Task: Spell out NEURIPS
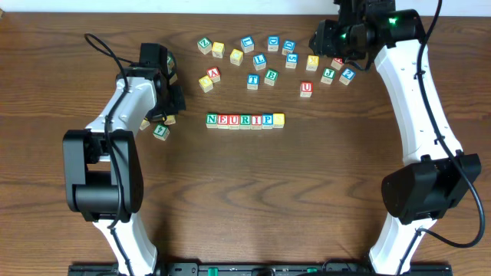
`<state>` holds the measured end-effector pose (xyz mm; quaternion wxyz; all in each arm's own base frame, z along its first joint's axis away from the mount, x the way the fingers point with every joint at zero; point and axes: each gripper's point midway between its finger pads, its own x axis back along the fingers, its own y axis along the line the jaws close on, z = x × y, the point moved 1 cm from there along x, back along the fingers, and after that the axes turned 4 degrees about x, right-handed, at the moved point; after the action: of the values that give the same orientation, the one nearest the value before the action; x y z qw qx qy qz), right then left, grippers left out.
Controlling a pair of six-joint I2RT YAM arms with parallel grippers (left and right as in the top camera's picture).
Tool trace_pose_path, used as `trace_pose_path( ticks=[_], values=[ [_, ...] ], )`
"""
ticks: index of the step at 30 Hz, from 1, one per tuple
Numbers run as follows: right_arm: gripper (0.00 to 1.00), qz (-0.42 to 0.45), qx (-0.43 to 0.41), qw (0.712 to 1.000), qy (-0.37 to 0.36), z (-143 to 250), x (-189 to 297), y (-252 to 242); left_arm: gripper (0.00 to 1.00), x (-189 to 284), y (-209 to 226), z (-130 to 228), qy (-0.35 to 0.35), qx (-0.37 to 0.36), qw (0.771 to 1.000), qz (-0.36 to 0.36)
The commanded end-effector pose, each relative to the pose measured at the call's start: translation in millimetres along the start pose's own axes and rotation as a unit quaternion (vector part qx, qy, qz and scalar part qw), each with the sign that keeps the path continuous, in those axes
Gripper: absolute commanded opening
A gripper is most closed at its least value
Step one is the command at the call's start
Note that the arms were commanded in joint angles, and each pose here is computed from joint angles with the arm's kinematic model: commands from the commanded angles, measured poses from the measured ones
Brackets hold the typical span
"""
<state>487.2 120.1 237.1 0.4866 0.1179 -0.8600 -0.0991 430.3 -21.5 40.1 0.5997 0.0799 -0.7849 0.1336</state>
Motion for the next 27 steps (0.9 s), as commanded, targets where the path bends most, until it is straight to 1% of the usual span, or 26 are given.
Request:
trace_pose_path(
  ticks=[1, 8, 16, 23, 27],
  values=[
    [0.52, 0.001, 0.005, 1.0, 0.004, 2, -2, 0, 0.07, -18, -6, 8, 0.011, -0.006, 1.0, -0.005],
    [0.52, 0.001, 0.004, 1.0, 0.006, 3, -2, 0, 0.07, -22, -26, -6, -0.028, -0.022, 0.999, 0.015],
    [0.52, 0.007, 0.004, 1.0, 0.007, 3, -2, -2, 0.07, -18, -30, -17, -0.048, -0.023, 0.998, 0.022],
    [0.52, 0.013, 0.004, 1.0, 0.008, 4, -2, -4, 0.08, 9, -28, -19, -0.038, -0.022, 0.999, 0.009],
    [0.53, 0.015, 0.004, 1.0, 0.009, 4, -2, -4, 0.07, 29, -17, -13, -0.03, -0.003, 1.0, -0.008]
  ],
)
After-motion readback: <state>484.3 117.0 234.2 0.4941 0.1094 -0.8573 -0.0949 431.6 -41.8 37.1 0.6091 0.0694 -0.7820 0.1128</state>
